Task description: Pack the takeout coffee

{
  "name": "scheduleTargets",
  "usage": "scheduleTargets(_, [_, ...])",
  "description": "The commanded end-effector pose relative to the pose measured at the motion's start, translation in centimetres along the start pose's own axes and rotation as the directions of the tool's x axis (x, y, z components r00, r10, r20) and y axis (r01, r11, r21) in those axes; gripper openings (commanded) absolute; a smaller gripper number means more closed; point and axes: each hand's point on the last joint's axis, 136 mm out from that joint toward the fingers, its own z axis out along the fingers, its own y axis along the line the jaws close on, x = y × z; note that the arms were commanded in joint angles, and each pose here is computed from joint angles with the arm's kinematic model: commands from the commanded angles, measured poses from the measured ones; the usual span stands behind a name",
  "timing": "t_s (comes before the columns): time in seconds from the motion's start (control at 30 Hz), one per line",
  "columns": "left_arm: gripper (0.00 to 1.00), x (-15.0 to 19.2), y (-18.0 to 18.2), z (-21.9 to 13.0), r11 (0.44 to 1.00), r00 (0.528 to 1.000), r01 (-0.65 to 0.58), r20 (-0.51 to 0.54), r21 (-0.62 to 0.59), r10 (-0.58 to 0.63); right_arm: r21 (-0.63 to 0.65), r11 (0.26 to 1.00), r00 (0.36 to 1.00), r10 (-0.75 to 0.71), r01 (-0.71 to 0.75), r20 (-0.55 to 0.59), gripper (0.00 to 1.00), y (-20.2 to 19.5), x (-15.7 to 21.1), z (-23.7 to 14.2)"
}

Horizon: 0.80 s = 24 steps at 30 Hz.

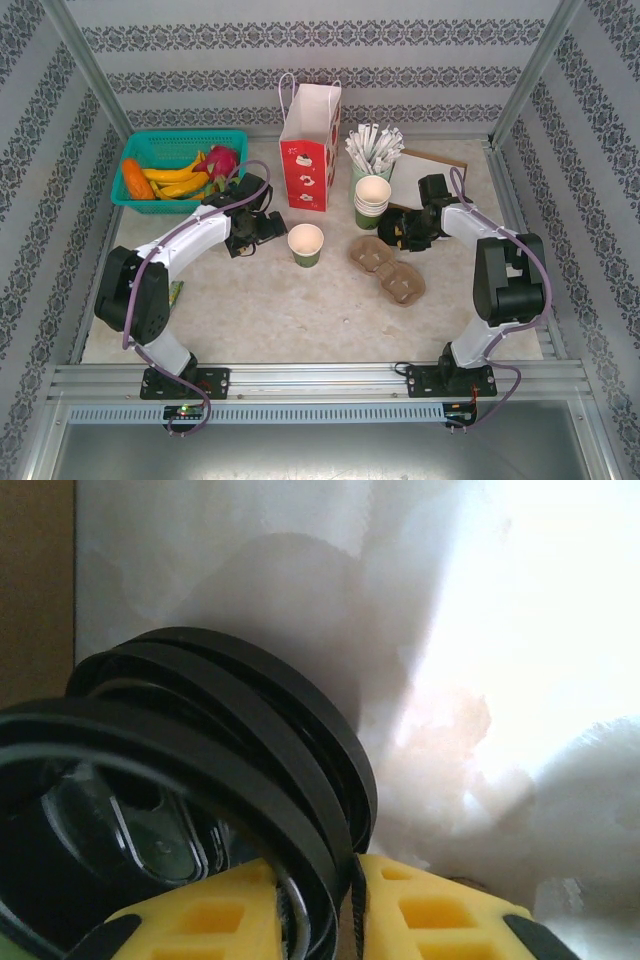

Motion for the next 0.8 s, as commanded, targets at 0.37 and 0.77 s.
scheduleTargets(0.37, [1.0,0.5,-0.2,0.0,1.0,0.999,-0.027,-0.023,-0.01,0.027,-0.039,0.999,0.999,-0.011,0.013,0.043,0.29,0.1,-0.1,-2.2])
scheduleTargets(0.77, [1.0,0.3,-0.5,0.0,0.999,0.999,-0.037,-0.022,-0.004,0.037,-0.042,0.999,0.998,-0.022,0.025,0.065,0.29,-0.3,-0.6,-2.3])
